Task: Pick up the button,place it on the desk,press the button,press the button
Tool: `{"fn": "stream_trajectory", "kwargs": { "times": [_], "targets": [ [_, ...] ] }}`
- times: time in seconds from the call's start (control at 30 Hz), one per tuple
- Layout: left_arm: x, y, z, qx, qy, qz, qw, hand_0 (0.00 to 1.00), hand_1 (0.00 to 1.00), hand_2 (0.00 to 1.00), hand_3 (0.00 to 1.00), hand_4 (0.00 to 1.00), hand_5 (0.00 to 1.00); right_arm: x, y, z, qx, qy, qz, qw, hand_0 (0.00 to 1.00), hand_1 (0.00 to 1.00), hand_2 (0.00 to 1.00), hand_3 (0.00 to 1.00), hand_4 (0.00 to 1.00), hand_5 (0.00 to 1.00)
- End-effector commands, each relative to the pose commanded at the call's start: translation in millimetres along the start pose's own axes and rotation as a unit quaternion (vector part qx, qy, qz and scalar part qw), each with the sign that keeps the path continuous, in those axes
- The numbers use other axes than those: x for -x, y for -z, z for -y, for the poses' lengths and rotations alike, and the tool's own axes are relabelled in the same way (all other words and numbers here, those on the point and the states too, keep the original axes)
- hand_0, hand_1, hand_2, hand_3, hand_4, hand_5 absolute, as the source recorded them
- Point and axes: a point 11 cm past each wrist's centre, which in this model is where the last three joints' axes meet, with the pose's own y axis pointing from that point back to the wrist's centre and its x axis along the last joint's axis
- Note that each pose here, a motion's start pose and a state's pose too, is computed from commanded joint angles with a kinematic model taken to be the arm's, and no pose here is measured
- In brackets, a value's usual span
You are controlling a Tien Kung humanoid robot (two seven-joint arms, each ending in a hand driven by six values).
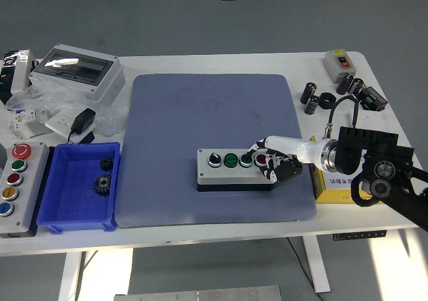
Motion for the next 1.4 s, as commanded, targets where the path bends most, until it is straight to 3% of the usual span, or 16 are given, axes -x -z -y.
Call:
{"fn": "stream_trajectory", "kwargs": {
  "times": [0.1, 0.33, 0.53, 0.63, 0.7, 0.73, 0.77, 0.87, 0.93, 0.97, 1.13, 1.17, 1.33, 1.37, 1.4],
  "targets": [
    [0.4, 0.3, 0.1, 0.0, 0.001, 0.0, 1.0, 0.632, 0.578, 0.499, 0.602, 0.671, 0.229, -5.6, 9, -6.2, -0.029, -0.011, 0.012, 0.999, 0.002, 0.099, 0.265, 0.783, 0.379, 0.005],
    [1.0, 1.4, 0.2, -0.001, 0.0, 0.001, 1.0, 0.632, 0.578, 0.499, 0.602, 0.67, 0.23, -38.6, 44, -39.9, -0.155, -0.075, 0.078, 0.982, 0.002, 0.097, 0.264, 0.784, 0.385, 0.002],
    [1.4, 2.0, 0.3, -0.001, -0.001, -0.001, 1.0, 0.633, 0.578, 0.497, 0.6, 0.671, 0.232, -56.8, 27, -47.5, -0.187, -0.181, 0.143, 0.955, 0.002, 0.095, 0.261, 0.772, 0.386, 0.003],
    [3.1, 3.5, 0.5, -0.002, -0.001, -0.003, 1.0, 0.632, 0.578, 0.498, 0.6, 0.671, 0.235, -61.2, 6, -43.0, -0.196, -0.245, 0.21, 0.926, 0.002, 0.099, 0.262, 0.75, 0.4, 0.002],
    [4.9, 4.6, 0.8, -0.003, 0.0, -0.004, 1.0, 0.632, 0.578, 0.498, 0.6, 0.671, 0.235, -61.5, -9, -40.7, -0.205, -0.283, 0.268, 0.898, 0.002, 0.099, 0.262, 0.75, 0.4, 0.002],
    [5.8, 5.1, 0.9, -0.004, 0.0, -0.004, 1.0, 0.632, 0.578, 0.498, 0.6, 0.671, 0.235, -61.3, -16, -40.0, -0.209, -0.303, 0.295, 0.882, 0.002, 0.099, 0.262, 0.75, 0.4, 0.002],
    [6.7, 5.5, 1.0, -0.004, 0.001, -0.004, 1.0, 0.632, 0.578, 0.497, 0.6, 0.669, 0.238, -60.6, -25, -39.3, -0.212, -0.326, 0.325, 0.862, 0.052, 0.21, 0.378, 0.781, 0.581, 0.169],
    [7.9, 5.9, 1.1, -0.004, 0.001, -0.003, 1.0, 0.632, 0.578, 0.497, 0.6, 0.669, 0.238, -59.4, -48, -38.1, -0.22, -0.381, 0.405, 0.802, 0.052, 0.21, 0.378, 0.781, 0.581, 0.169],
    [7.6, 5.5, 1.0, -0.003, 0.001, -0.003, 1.0, 0.632, 0.578, 0.497, 0.6, 0.669, 0.238, -57.9, -54, -35.3, -0.233, -0.39, 0.444, 0.772, 0.052, 0.21, 0.378, 0.781, 0.581, 0.169],
    [7.3, 5.4, 1.0, -0.003, 0.0, -0.003, 1.0, 0.633, 0.578, 0.495, 0.601, 0.668, 0.24, -56.8, -55, -33.2, -0.244, -0.384, 0.464, 0.76, 0.415, 0.565, 0.636, 0.808, 0.758, 0.38],
    [6.1, 4.9, 0.9, -0.001, -0.001, -0.002, 1.0, 0.633, 0.578, 0.495, 0.601, 0.668, 0.24, -57.5, -50, -27.1, -0.29, -0.316, 0.541, 0.723, 0.415, 0.565, 0.636, 0.808, 0.758, 0.38],
    [6.0, 5.0, 0.9, -0.001, -0.001, -0.002, 1.0, 0.633, 0.578, 0.507, 0.601, 0.668, 0.243, -58.5, -48, -27.3, -0.3, -0.303, 0.551, 0.717, 0.845, 0.855, 0.883, 0.958, 0.998, 0.998],
    [5.7, 6.9, 1.0, -0.003, 0.0, -0.001, 1.0, 0.633, 0.578, 0.507, 0.601, 0.668, 0.243, -63.6, -35, -32.7, -0.363, -0.239, 0.601, 0.671, 0.845, 0.855, 0.883, 0.958, 0.998, 0.998],
    [5.5, 7.6, 1.0, -0.003, -0.001, -0.001, 1.0, 0.634, 0.578, 0.508, 0.602, 0.67, 0.245, -63.9, -34, -34.2, -0.376, -0.228, 0.611, 0.658, 0.998, 0.973, 0.981, 0.998, 0.998, 0.998],
    [5.3, 8.2, 1.0, -0.004, -0.001, -0.001, 1.0, 0.634, 0.578, 0.508, 0.602, 0.67, 0.245, -63.7, -32, -35.3, -0.386, -0.218, 0.62, 0.647, 0.998, 0.973, 0.981, 0.998, 0.998, 0.998]
  ]
}}
